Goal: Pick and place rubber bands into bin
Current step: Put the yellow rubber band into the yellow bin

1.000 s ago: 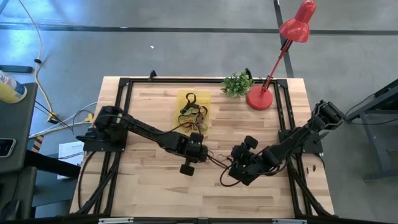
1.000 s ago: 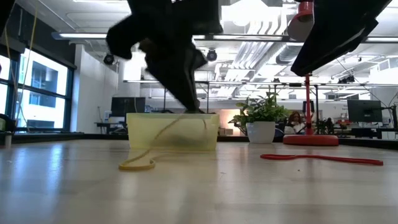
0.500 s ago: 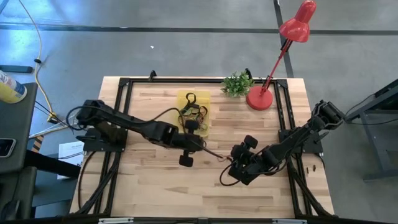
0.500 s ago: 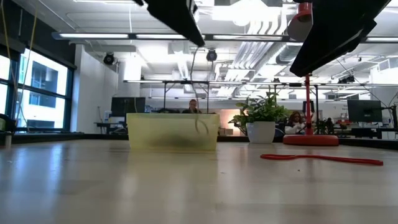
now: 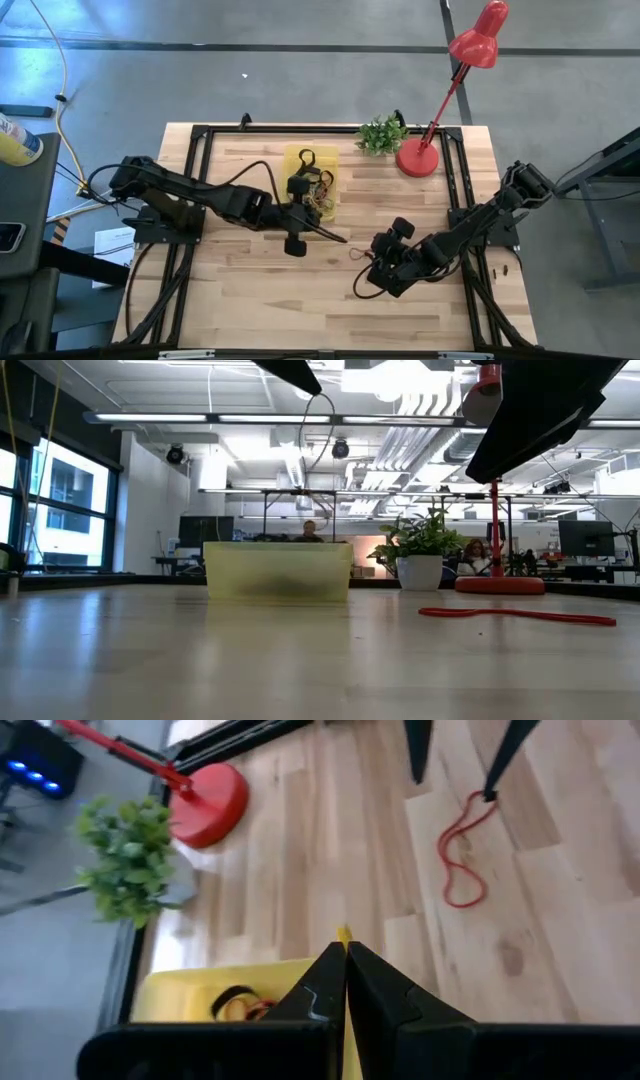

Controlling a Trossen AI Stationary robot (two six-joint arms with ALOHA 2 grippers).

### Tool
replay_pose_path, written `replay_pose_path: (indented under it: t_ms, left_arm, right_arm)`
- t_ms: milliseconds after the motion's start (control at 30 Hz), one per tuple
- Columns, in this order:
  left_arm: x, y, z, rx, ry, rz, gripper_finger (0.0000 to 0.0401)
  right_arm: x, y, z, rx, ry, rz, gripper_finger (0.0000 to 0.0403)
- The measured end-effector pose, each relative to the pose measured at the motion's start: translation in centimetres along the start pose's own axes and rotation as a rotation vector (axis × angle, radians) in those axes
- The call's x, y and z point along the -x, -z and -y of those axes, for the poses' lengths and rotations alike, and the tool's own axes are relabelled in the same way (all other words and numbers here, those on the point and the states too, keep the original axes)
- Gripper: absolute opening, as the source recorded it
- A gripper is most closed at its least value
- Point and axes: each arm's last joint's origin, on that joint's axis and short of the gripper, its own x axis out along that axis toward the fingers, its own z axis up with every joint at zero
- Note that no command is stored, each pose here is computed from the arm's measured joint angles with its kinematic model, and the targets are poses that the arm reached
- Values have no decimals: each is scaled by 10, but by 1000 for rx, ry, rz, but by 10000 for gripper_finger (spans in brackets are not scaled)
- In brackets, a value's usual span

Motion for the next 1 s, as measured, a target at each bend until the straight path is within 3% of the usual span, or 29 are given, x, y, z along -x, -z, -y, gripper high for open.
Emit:
replay_pose_path:
  t_ms: [367, 1000]
  left_arm:
    - [-6, 5, -18, -30, -62, -37, 0]
    - [-33, 42, -105, -32, -166, -242, 0]
  right_arm:
    - [0, 0, 0, 1, 0, 0, 220]
    - [0, -1, -1, -14, 0, 21, 220]
